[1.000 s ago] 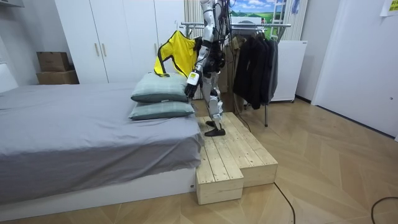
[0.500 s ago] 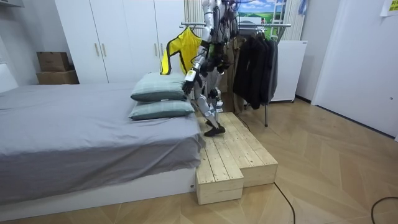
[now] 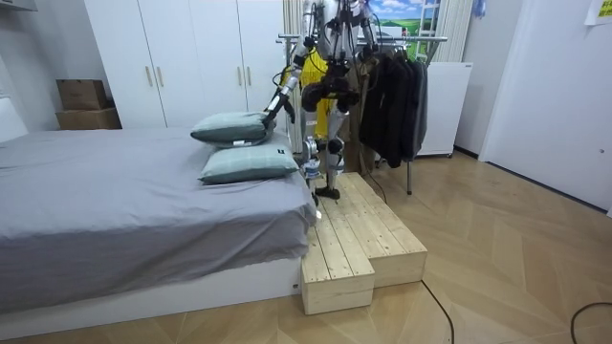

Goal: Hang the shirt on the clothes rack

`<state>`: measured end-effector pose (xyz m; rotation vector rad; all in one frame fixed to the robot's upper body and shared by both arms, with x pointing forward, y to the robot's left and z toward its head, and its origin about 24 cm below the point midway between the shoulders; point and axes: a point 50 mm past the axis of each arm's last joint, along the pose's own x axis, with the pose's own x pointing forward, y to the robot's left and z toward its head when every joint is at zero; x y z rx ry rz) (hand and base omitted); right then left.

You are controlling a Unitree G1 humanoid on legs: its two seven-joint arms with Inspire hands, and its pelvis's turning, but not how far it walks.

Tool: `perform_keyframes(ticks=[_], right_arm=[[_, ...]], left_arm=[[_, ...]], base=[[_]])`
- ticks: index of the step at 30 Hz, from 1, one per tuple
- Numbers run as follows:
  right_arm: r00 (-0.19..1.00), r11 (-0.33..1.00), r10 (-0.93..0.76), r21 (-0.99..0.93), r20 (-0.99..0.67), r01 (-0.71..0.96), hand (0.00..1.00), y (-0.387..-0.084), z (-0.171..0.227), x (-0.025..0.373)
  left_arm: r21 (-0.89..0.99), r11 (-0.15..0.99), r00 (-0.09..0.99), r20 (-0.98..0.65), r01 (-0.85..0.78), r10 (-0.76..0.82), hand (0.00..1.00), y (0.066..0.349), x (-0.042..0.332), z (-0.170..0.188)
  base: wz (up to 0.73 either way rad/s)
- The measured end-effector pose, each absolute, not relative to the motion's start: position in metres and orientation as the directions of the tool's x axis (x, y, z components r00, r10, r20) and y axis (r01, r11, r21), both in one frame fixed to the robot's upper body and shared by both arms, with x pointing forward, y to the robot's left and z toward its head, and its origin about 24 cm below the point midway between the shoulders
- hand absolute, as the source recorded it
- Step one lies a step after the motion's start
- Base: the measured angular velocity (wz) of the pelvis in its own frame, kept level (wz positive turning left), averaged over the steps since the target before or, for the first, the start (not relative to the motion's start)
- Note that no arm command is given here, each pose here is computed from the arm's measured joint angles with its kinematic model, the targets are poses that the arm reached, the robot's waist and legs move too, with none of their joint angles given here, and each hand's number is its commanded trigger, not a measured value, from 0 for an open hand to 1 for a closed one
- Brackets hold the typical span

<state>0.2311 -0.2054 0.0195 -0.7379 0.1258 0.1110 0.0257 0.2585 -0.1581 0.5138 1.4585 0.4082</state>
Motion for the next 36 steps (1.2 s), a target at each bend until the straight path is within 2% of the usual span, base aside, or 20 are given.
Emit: perform_keyframes(ticks=[4, 8, 13, 18, 36], right_arm=[[0.991, 0.748, 0.041, -0.654, -0.131, -0.117, 1.00, -0.203, 0.024, 0.233], [0.990, 0.723, 0.028, -0.682, -0.136, -0.114, 1.00, -0.203, 0.022, 0.231], [0.992, 0.734, 0.034, -0.670, -0.125, -0.110, 1.00, -0.197, 0.022, 0.233], [0.990, 0.739, 0.050, -0.661, -0.135, -0.128, 1.00, -0.198, 0.024, 0.233], [0.981, 0.709, 0.117, -0.679, -0.155, -0.191, 1.00, -0.189, 0.027, 0.237]], left_arm=[[0.557, 0.828, 0.164, -0.824, 0.066, 0.542, 0.00, 0.254, 0.053, -0.157], [0.531, 0.838, 0.078, -0.848, 0.129, 0.525, 0.00, 0.242, 0.021, -0.165], [0.510, 0.848, 0.011, -0.858, 0.143, 0.514, 0.00, 0.248, 0.002, -0.165], [0.521, 0.841, -0.024, -0.848, 0.146, 0.529, 0.00, 0.260, -0.006, -0.162], [0.536, 0.824, -0.012, -0.837, 0.184, 0.548, 0.00, 0.264, -0.005, -0.160]], base=[[-0.73], [-1.00], [-0.73], [-0.13], [-0.02]])
